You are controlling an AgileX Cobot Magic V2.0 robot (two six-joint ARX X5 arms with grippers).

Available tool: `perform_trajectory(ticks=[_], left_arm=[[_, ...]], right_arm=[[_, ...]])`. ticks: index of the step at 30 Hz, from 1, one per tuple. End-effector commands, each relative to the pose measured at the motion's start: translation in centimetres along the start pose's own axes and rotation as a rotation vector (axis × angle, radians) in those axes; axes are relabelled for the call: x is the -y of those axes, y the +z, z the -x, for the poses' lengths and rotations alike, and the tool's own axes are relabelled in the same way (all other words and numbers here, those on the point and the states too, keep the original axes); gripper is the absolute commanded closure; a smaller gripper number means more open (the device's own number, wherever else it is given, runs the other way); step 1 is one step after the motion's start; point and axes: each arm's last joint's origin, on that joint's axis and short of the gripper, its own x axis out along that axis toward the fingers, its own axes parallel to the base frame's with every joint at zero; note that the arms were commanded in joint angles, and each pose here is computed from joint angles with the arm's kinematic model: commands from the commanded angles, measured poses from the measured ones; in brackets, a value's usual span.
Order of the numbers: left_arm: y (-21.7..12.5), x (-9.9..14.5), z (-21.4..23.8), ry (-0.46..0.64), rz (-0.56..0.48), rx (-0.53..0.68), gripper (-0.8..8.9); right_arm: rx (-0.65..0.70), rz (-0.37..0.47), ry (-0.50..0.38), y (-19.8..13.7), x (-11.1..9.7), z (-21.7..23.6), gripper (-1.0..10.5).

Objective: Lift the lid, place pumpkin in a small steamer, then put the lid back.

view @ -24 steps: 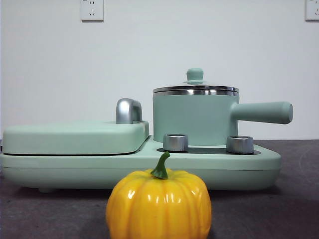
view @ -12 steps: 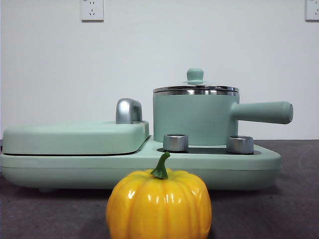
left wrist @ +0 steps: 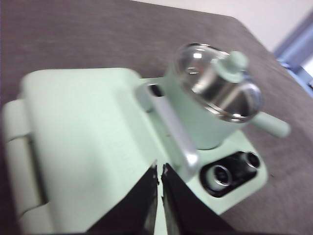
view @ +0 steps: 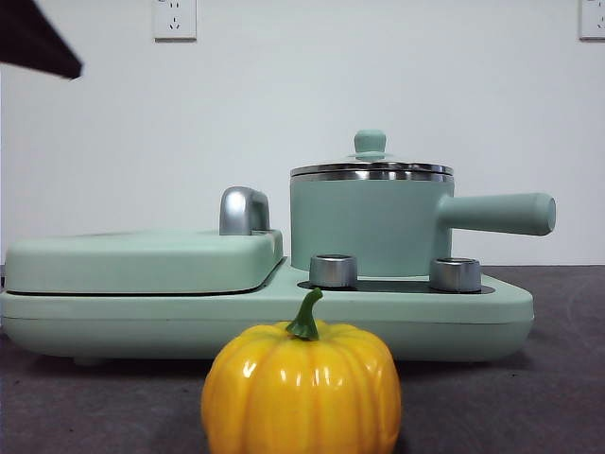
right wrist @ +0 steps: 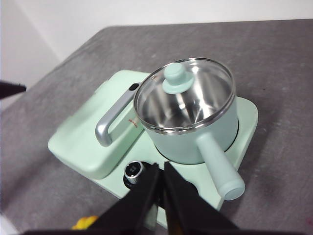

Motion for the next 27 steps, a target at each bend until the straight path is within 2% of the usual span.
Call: perform_trajectory(ticks=[1,4,12,15,17,19,24,27], left_arm=[[1.1,0.6,-0.1,-0.043,-0.069,-0.004,7.98],[1.7,1.2,-0.4,-0.096,-0.104,-0.010,7.98],[2.4,1.7,-0.6,-0.125,-0.143,0.044,7.76],[2.3,1.7,-0.6,-0.124,-0.142,0.041,6.58],[2.3,1.7,-0.6,-0.124,-0.141,0.040,4.80],[2.3,1.7,-0.6,-0.124,-0.138,0.040,3.43],[2.5,1.8,-0.6,-0.130,-0.088,0.054,3.13],[3.1,2.0,-0.8,-0.137,-0.087,0.051,3.14]], right_arm=[[-0.003,0.078,0.017,0.7,0.0,-0.2,9.3],[-0.019,0.072,0.048,0.9,0.1,-0.7,9.3],[-0.043,0.055,0.051,0.9,0.5,-1.2,9.1],[-0.042,0.056,0.051,0.9,0.4,-1.2,7.1],[-0.043,0.054,0.051,0.9,0.5,-1.2,5.5],[-0.043,0.049,0.051,0.9,0.5,-1.2,4.7],[-0.043,0.043,0.053,0.9,0.4,-1.2,4.6],[-0.044,-0.004,0.057,0.9,0.4,-1.2,4.6]])
